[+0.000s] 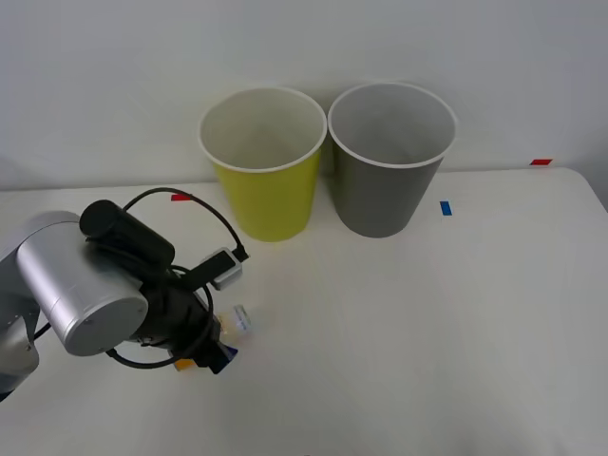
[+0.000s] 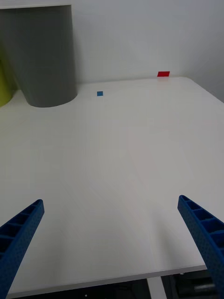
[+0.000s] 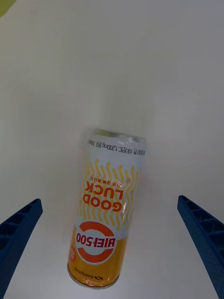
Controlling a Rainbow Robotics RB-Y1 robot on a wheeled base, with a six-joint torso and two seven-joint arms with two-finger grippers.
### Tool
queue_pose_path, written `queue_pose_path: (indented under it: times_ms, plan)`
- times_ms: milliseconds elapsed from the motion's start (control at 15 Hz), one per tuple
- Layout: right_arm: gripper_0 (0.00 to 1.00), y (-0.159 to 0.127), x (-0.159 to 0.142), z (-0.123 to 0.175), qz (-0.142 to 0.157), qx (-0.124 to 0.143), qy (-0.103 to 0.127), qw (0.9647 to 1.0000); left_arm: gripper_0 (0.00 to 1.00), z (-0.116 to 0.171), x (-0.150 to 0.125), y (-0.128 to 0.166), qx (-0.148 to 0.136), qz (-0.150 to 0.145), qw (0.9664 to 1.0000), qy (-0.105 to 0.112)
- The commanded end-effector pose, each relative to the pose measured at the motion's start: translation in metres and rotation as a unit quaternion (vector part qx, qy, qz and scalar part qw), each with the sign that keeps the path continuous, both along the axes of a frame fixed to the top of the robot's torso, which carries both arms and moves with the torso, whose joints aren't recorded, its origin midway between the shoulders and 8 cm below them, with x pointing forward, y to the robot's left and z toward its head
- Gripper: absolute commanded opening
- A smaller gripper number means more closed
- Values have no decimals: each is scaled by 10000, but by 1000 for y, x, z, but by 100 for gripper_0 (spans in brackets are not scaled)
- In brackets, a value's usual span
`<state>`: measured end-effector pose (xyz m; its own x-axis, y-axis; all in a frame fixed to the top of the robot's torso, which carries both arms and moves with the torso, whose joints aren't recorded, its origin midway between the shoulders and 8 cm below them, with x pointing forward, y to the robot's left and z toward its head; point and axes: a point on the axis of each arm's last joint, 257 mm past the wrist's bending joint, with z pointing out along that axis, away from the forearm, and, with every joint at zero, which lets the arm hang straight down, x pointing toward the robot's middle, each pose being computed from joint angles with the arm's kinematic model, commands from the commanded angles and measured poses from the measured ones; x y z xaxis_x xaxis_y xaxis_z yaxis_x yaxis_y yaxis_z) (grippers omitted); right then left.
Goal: Put cans in the gray bin and PET bottles in the light green bin.
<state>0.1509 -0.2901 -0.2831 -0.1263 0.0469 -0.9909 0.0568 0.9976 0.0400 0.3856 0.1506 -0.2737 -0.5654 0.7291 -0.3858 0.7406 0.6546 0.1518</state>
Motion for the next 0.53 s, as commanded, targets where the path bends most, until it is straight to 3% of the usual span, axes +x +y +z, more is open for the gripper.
queue_pose_path:
  times_ms: [67,533]
  plan:
    - [100,0,0,0,0,0,0,10000,100,-9,12,2,225,8,9997,60]
    - [100,0,0,0,0,0,0,10000,100,-18,9,-9,282,96,9991,294]
